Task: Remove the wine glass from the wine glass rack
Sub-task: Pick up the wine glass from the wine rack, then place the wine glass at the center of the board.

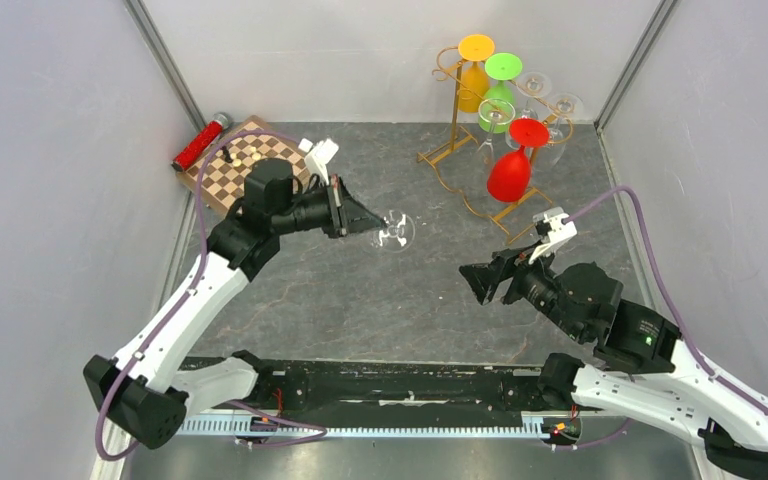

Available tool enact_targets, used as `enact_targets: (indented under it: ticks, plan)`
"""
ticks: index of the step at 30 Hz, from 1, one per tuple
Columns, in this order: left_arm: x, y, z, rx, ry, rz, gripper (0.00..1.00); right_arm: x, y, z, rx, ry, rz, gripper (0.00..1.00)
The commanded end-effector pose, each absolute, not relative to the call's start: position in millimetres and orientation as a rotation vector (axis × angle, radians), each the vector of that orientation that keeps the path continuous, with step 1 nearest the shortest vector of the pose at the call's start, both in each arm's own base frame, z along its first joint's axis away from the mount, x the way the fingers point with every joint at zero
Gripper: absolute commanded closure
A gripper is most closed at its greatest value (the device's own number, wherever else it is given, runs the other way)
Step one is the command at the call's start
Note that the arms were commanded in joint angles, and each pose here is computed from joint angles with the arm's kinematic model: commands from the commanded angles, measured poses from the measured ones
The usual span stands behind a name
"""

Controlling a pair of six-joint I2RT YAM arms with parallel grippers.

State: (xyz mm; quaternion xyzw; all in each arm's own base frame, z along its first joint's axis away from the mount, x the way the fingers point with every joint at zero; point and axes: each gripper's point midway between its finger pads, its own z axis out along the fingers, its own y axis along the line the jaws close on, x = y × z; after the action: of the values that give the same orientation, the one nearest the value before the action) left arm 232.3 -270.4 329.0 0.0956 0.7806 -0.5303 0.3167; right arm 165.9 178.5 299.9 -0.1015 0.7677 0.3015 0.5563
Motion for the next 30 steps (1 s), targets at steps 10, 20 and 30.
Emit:
enact_targets:
  ticks: [10, 20, 30]
  plan:
    - [164, -264, 301, 0.628, 1.961, -1.281, 0.98, 163, 202, 305, -0.098, 1.887, 0.868, 0.21]
    - [125, -281, 280, 0.884, 1.926, -1.086, 0.98, 150, 226, 285, -0.134, 1.968, 0.983, 0.22]
    - [96, -303, 273, 1.083, 1.816, -0.964, 0.98, 137, 249, 255, -0.173, 2.060, 1.081, 0.24]
